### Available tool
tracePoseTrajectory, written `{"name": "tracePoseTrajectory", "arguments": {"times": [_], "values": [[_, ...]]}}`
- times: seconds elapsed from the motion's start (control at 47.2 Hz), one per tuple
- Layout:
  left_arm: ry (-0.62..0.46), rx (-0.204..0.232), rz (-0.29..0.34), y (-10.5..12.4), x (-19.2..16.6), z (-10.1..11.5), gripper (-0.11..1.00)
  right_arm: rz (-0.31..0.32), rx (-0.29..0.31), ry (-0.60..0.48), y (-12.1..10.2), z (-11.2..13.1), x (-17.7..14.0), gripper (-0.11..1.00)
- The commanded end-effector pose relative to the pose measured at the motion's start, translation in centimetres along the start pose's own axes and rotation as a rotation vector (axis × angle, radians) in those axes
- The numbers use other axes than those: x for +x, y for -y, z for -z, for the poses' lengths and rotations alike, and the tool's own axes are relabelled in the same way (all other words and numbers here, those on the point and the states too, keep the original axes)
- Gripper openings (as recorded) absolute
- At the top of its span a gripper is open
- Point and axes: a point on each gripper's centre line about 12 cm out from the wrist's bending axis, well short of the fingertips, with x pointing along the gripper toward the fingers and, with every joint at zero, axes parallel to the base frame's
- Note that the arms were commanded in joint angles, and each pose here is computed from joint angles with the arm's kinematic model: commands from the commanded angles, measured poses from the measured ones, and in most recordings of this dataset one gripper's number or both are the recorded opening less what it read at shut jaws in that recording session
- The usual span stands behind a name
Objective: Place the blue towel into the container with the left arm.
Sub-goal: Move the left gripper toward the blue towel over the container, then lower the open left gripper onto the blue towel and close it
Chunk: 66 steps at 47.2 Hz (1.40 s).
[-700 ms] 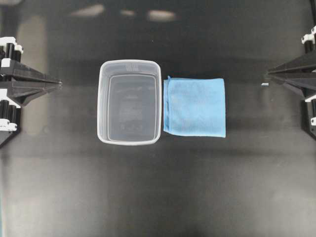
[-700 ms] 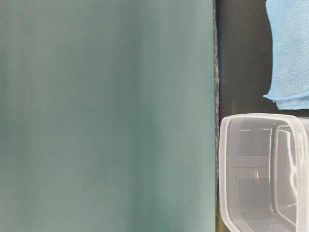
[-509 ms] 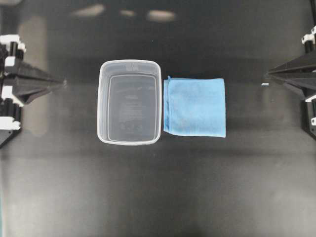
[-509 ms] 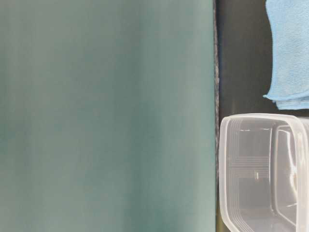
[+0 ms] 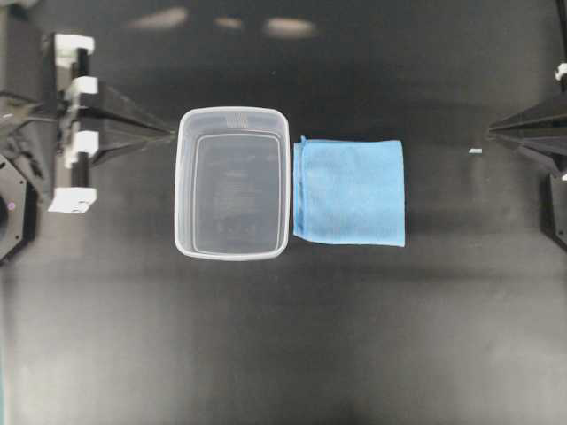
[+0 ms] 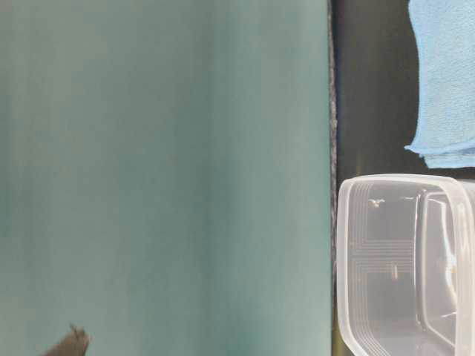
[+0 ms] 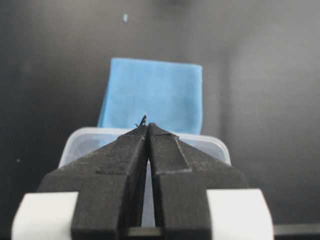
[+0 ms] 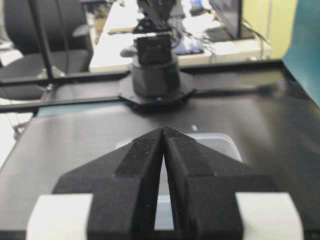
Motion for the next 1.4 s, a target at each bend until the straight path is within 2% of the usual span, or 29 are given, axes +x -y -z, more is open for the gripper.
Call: {"name": "tracePoseTrajectory", "arguments": {"times": [0.0,0.085,0.233,0.318,0.382,0.445,0.53,0.636,0.742,0.975,1.251,1.378], "values": [[-0.006,0.005,-0.011,-0.3,1.0,-2.0,0.0,0.012,0.007,0.007,0.2,-0.4,-0.3,0.07],[-0.055,0.01,-0.018,-0.5,2.6,-2.6,0.0,0.012,0.007,0.01,0.2,-0.5,-0.7,0.24],[-0.111,0.042,-0.019,-0.6,5.4,-3.8,0.01,0.015,0.007,-0.005,0.2,-0.1,-1.3,0.66],[-0.139,0.058,-0.019,-0.7,6.9,-4.4,0.01,0.019,0.007,-0.008,0.3,-0.1,-1.4,0.77],[-0.171,0.066,-0.022,-0.8,8.2,-4.7,0.04,0.019,0.007,-0.004,0.3,-0.2,-1.6,0.77],[-0.217,0.064,-0.025,-1.0,9.5,-5.0,0.13,0.019,0.007,0.004,0.3,-0.3,-1.7,0.76],[-0.271,0.066,-0.024,-1.0,11.2,-5.3,0.35,0.018,0.007,0.015,0.3,-0.5,-1.9,0.76],[-0.345,0.07,-0.02,-0.9,13.8,-5.7,0.68,0.018,0.007,0.025,0.3,-0.7,-2.2,0.76],[-0.424,0.073,-0.018,-0.9,16.5,-5.1,0.89,0.019,0.007,0.029,0.3,-0.7,-2.2,0.76],[-0.577,0.129,0.013,-0.1,23.8,-0.5,0.89,0.019,0.005,0.033,0.3,-0.8,-2.3,0.76],[-0.684,0.135,0.024,0.2,28.6,5.1,0.89,0.018,0.007,0.029,0.3,-0.6,-2.2,0.76],[-0.693,0.142,0.028,0.1,30.1,6.9,0.89,0.018,0.008,0.027,0.3,-0.5,-2.2,0.75]]}}
